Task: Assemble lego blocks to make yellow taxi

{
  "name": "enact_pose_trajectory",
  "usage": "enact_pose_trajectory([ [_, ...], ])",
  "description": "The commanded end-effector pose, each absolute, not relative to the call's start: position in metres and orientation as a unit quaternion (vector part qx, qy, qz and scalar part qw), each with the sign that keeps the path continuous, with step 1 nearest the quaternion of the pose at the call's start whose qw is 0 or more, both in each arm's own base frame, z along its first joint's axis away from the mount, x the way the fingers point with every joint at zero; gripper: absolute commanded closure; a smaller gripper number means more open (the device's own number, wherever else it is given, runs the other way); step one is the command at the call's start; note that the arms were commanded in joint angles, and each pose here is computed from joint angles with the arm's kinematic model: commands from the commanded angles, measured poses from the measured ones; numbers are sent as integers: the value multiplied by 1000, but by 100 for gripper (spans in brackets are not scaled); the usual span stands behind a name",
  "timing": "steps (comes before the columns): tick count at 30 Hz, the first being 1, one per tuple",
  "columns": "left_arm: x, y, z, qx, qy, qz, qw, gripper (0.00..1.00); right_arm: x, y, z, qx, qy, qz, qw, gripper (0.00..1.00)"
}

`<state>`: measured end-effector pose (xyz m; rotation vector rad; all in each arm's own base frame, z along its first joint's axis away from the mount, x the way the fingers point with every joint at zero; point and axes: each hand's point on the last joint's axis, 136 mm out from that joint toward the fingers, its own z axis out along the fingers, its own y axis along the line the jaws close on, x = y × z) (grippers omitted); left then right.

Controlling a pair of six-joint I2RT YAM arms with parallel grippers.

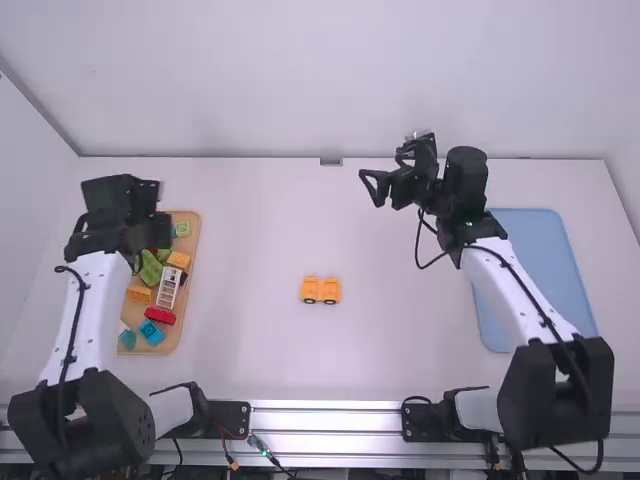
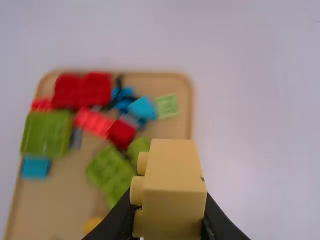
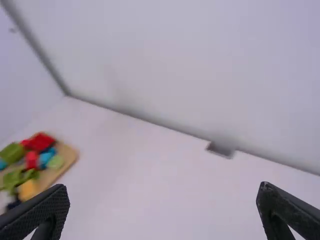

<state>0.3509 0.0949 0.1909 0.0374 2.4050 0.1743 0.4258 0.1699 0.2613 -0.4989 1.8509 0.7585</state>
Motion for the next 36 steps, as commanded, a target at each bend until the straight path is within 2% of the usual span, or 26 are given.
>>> enact_pose_trajectory([
  [1,363,57,201,114,918,74,373,89,408,206,266,-269,734,429,453,1],
  [3,369,28,203,167,907,67,380,93,403,217,262,-288,723,466,422,1],
  [9,377,-45,202,306,866,56,391,91,397,231,247,-286,709,548,338,1],
  [14,378,-96,199,411,817,56,399,89,391,243,234,-274,713,575,294,1],
  [16,378,-110,197,439,803,55,399,93,389,247,230,-271,714,579,284,0],
  [18,380,-131,191,465,788,52,401,92,385,254,226,-270,716,584,270,5],
  [22,389,-146,178,475,783,67,396,87,377,266,218,-287,715,583,260,7],
  [24,391,-151,174,478,781,67,395,87,377,267,217,-285,717,581,257,12],
  [26,394,-161,170,485,775,60,400,89,379,267,211,-275,730,571,256,24],
  [27,394,-163,170,486,774,59,401,89,381,266,210,-271,734,568,257,26],
  [31,396,-172,175,490,764,36,418,88,381,264,202,-268,744,556,256,30],
  [36,394,-186,183,502,746,8,437,88,382,264,202,-273,742,554,261,29],
])
